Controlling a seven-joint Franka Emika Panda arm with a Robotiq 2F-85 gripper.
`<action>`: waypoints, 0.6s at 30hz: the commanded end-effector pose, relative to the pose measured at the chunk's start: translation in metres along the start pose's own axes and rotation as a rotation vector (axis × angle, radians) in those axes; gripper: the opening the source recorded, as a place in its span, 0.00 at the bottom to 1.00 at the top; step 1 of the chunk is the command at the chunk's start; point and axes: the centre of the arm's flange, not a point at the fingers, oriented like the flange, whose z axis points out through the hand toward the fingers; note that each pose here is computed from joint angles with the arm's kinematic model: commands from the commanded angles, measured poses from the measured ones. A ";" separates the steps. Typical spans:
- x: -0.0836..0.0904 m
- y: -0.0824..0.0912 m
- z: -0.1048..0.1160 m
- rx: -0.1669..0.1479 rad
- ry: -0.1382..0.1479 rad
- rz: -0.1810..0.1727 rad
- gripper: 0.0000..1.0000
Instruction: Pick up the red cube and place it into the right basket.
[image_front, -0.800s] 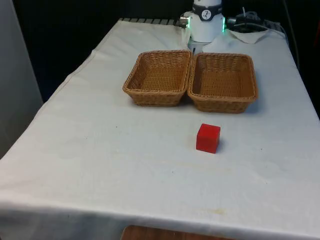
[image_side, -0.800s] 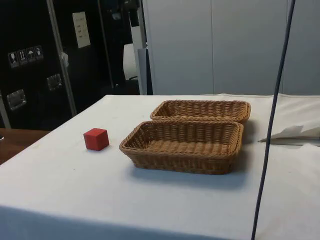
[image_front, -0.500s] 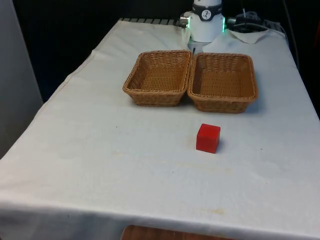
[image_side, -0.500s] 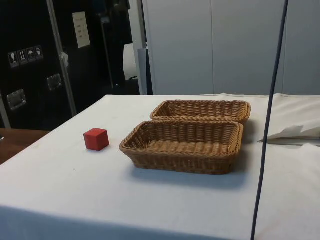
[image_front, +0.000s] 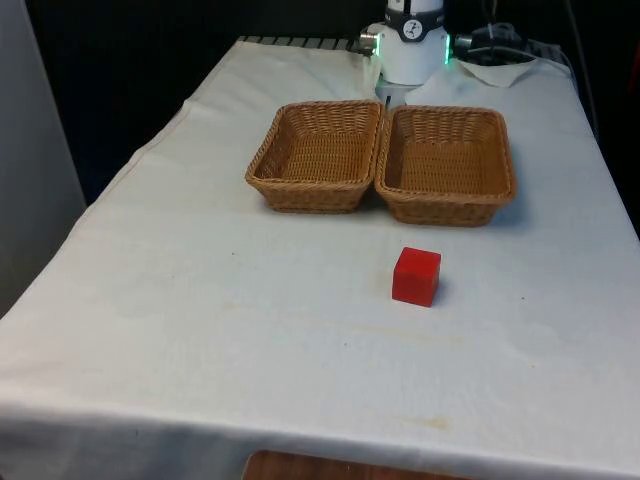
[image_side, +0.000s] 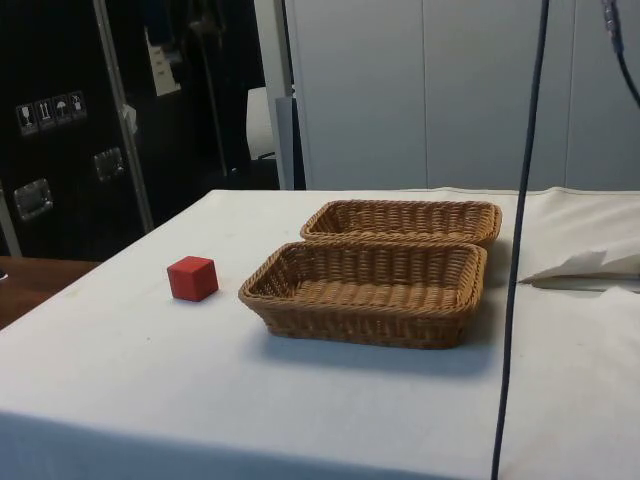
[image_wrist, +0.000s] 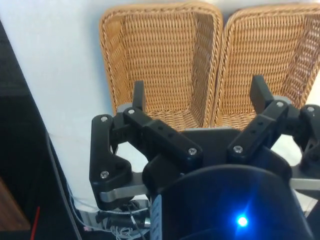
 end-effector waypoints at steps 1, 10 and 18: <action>0.003 -0.004 0.002 -0.001 -0.008 0.004 1.00; 0.021 -0.016 0.019 -0.016 0.007 0.008 1.00; 0.034 -0.022 0.033 -0.023 0.044 0.015 1.00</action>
